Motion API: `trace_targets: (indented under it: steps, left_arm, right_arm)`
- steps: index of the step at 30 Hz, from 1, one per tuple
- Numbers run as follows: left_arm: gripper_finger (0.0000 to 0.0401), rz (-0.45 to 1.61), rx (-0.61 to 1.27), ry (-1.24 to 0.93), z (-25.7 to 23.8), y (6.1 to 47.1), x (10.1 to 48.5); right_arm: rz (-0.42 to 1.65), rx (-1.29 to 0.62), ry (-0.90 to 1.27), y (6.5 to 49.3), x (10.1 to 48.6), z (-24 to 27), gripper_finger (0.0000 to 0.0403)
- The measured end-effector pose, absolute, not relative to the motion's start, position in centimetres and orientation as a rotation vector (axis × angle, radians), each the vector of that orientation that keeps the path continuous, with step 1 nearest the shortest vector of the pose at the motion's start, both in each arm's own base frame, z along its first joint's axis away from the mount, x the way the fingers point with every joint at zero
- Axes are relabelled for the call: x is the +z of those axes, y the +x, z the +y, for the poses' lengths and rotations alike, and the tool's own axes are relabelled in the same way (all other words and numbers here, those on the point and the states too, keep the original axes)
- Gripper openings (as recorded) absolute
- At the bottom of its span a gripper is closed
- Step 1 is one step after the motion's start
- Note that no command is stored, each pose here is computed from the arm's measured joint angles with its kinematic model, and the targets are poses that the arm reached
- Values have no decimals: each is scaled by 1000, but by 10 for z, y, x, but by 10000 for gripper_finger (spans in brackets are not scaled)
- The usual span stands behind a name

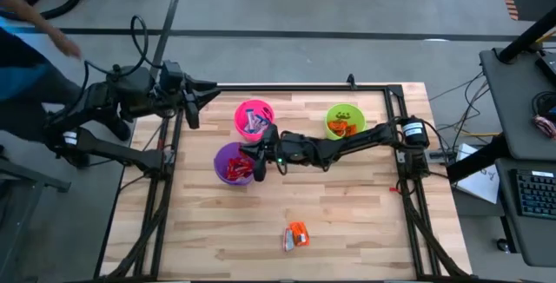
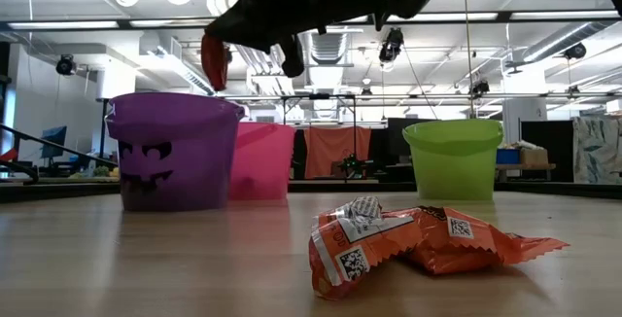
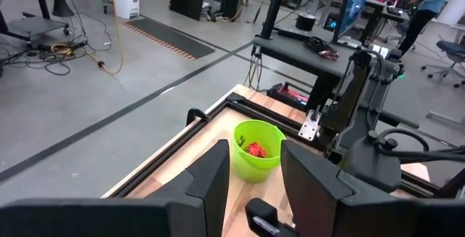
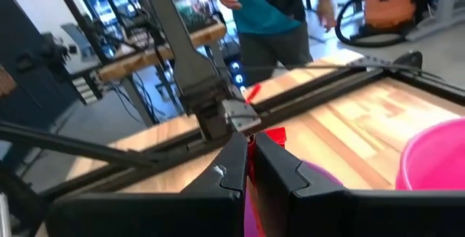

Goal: Sort candy
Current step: Put the red chocolate into the purple bucket, then put the orange chocolate into the green bucket

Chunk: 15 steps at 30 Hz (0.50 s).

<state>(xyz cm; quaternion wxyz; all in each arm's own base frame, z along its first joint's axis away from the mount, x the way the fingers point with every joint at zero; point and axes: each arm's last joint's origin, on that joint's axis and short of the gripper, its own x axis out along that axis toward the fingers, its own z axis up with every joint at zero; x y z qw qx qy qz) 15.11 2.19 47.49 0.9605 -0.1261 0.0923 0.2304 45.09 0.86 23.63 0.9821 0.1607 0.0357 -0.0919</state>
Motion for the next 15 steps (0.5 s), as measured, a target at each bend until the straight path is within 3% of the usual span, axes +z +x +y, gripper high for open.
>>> trace_targets:
  steps: [8,15]
  left_arm:
    - [109,192,468,-255,22,153,474]
    - [109,197,469,-261,22,155,473]
  right_arm:
    - [141,-196,315,452,235,9,19]
    - [158,-202,342,452,233,9,104]
